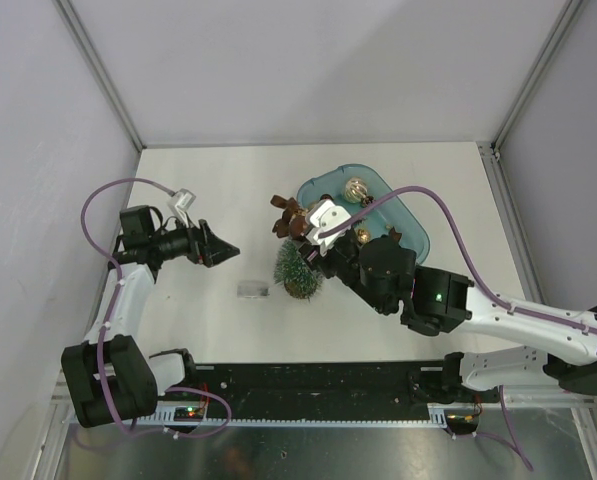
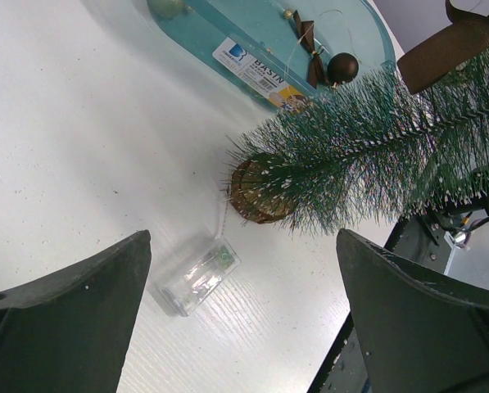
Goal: Decorate the small christmas tree
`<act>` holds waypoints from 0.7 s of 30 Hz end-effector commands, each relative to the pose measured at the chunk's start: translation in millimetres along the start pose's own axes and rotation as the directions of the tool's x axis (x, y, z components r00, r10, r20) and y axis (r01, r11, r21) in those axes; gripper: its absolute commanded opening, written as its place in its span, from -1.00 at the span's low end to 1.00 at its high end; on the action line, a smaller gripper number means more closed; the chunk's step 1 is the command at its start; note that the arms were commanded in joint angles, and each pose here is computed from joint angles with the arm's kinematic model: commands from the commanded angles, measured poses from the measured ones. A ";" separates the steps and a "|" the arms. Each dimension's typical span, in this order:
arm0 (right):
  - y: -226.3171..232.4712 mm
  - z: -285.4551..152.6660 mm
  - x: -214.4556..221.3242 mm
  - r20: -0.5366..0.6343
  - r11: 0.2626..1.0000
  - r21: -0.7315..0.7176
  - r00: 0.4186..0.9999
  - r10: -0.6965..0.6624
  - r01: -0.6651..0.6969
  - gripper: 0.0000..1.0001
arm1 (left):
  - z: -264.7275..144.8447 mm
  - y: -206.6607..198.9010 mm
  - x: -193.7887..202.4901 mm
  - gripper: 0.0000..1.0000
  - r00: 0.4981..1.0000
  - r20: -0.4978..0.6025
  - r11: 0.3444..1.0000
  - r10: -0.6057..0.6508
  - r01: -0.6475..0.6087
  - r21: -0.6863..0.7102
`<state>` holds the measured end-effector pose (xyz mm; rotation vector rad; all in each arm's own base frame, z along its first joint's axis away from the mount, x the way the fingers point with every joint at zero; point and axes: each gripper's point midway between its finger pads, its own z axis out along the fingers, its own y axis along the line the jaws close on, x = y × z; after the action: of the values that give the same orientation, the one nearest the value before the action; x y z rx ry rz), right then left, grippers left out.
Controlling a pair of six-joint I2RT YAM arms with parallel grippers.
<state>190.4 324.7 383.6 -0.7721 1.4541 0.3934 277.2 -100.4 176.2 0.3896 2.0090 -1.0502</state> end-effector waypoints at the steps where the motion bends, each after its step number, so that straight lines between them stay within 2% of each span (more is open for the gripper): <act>1: -4.7 0.4 -33.7 0.086 0.998 -0.017 0.994 0.062 -0.061 -0.56 | -3.6 0.9 -16.4 0.99 0.998 0.026 0.998 0.059 -0.059 -0.004; 21: 6.1 3.1 -51.6 0.124 0.997 -0.062 0.990 0.063 -0.056 -0.56 | -3.6 2.9 -6.9 0.99 0.998 0.018 0.999 0.052 -0.052 -0.001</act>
<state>186.2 342.3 401.7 -0.7888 1.4082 0.4800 278.2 -98.0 174.5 0.3950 2.0075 -1.0407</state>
